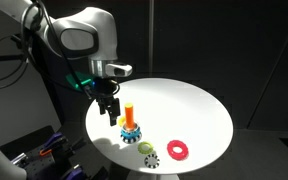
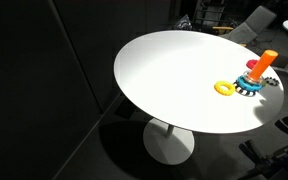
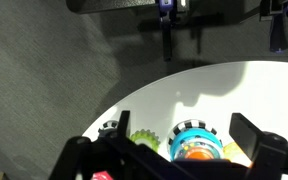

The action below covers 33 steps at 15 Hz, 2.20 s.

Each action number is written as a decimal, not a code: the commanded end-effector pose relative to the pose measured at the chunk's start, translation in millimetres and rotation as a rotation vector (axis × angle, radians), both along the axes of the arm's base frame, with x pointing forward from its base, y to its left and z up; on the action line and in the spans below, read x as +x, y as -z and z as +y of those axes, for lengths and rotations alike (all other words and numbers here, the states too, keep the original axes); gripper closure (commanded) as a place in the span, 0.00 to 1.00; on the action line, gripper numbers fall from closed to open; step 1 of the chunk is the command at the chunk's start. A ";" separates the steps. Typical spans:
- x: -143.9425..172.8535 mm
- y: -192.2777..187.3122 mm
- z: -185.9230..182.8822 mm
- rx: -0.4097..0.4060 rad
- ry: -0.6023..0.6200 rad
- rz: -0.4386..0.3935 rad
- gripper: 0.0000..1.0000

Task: Remove the clear ring from the stand and place it on the table

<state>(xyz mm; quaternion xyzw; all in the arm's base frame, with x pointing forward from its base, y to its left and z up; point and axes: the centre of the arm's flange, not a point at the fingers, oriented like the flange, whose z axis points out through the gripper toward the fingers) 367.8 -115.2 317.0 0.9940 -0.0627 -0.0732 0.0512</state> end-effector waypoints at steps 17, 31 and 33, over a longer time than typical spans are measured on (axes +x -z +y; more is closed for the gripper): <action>59.5 33.3 -8.6 0.091 0.135 -0.126 0.00; 26.6 73.3 6.6 0.051 0.128 -0.281 0.00; 24.5 80.1 7.3 0.050 0.130 -0.304 0.00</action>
